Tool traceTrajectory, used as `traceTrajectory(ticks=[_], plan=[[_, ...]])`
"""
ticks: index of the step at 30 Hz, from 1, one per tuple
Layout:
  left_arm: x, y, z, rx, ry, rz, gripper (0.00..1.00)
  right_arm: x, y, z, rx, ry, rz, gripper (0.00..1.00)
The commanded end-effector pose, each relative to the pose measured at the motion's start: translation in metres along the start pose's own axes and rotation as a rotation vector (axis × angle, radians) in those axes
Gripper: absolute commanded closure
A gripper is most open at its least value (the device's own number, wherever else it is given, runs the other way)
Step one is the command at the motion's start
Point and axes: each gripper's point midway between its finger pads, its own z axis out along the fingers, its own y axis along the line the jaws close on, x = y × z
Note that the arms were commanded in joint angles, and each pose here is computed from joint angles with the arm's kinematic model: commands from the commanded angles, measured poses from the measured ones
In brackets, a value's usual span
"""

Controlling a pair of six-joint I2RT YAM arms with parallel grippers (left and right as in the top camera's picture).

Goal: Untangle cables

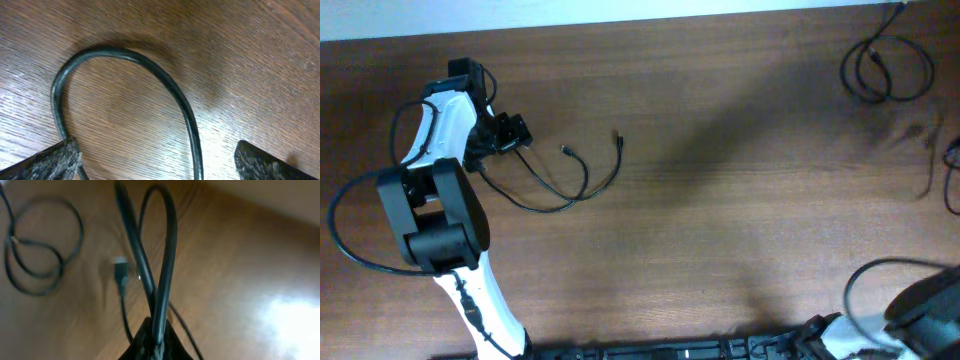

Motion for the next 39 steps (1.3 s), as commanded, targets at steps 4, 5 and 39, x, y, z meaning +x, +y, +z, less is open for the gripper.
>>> traceTrajectory(ticks=[4, 5, 39], plan=[[-0.006, -0.008, -0.021, 0.05, -0.042, 0.003, 0.01, 0.046, -0.044, 0.094, 0.008, 0.219, -0.052, 0.96], [-0.006, -0.008, -0.021, 0.05, -0.041, 0.003, 0.01, 0.052, -0.062, 0.1, 0.052, 0.244, -0.031, 0.96], [0.03, 0.108, -0.247, 0.09, -0.428, -0.269, 0.01, 0.526, 0.393, -0.174, -1.089, 0.529, -1.64, 0.01]])
